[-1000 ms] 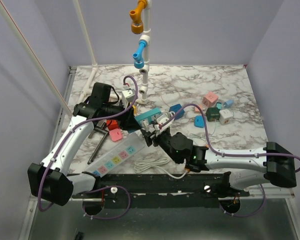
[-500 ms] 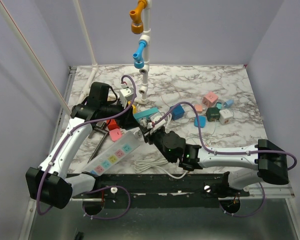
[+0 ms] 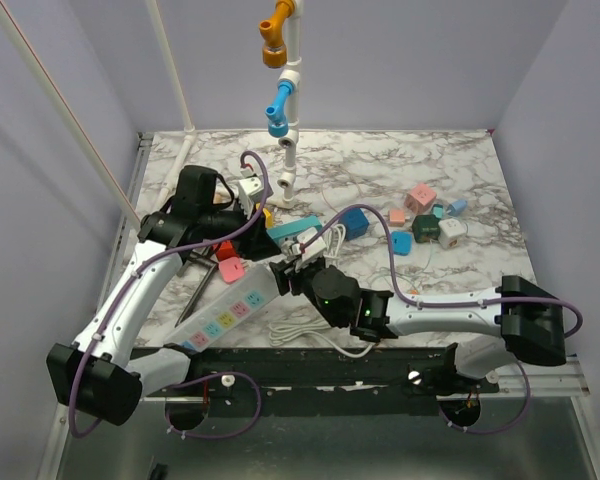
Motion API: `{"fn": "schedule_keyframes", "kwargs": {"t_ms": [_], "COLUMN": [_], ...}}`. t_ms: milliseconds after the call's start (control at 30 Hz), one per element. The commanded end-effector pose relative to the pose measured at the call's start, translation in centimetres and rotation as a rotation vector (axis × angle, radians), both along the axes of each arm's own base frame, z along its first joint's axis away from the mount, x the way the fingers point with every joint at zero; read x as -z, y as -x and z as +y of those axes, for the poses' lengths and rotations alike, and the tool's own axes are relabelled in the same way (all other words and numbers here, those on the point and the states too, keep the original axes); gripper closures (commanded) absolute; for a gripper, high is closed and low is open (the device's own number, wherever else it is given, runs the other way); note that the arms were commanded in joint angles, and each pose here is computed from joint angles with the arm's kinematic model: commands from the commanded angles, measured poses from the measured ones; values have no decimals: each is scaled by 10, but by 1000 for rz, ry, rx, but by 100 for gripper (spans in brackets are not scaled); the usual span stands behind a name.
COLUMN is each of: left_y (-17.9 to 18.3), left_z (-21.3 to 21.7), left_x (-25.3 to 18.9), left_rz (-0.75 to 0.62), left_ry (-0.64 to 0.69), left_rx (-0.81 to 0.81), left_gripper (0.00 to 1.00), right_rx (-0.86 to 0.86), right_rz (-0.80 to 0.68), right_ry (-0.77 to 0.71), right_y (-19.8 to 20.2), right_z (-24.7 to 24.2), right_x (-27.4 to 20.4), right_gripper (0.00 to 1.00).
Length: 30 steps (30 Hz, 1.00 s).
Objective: Pull the plug off the socket
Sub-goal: Remove the plug from the socket.
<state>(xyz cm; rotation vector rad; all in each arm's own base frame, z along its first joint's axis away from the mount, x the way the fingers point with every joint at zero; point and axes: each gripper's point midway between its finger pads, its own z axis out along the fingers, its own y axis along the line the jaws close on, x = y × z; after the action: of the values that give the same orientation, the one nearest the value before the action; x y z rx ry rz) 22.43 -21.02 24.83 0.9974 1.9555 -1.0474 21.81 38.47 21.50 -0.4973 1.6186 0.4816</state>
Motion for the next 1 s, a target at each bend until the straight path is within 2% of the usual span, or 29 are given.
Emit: {"fn": "schedule_keyframes", "kwargs": {"t_ms": [0, 167, 367, 500, 700, 967], "left_y": [23, 29, 29, 23, -2, -42], "left_z": [-13, -14, -13, -13, -15, -30], "left_x": [-33, -35, -32, -28, -23, -30], "left_rz": [-45, -50, -54, -81, -135, -178], "left_ry": [121, 129, 114, 82, -4, -118], "left_rx": [110, 122, 118, 75, -32, -88], "left_gripper": [100, 100, 100, 100, 100, 100], "right_rx": [36, 54, 69, 91, 142, 173], "right_rz": [12, -2, -5, -16, -42, -68], "right_ry": [-43, -79, -92, -103, -131, -145], "right_y": [-8, -21, -26, -28, -35, -45], "right_z": [4, 8, 9, 0, -23, -58], "right_x": [-1, -8, -11, -19, -43, -66], "right_gripper": [41, 57, 83, 97, 99, 99]}}
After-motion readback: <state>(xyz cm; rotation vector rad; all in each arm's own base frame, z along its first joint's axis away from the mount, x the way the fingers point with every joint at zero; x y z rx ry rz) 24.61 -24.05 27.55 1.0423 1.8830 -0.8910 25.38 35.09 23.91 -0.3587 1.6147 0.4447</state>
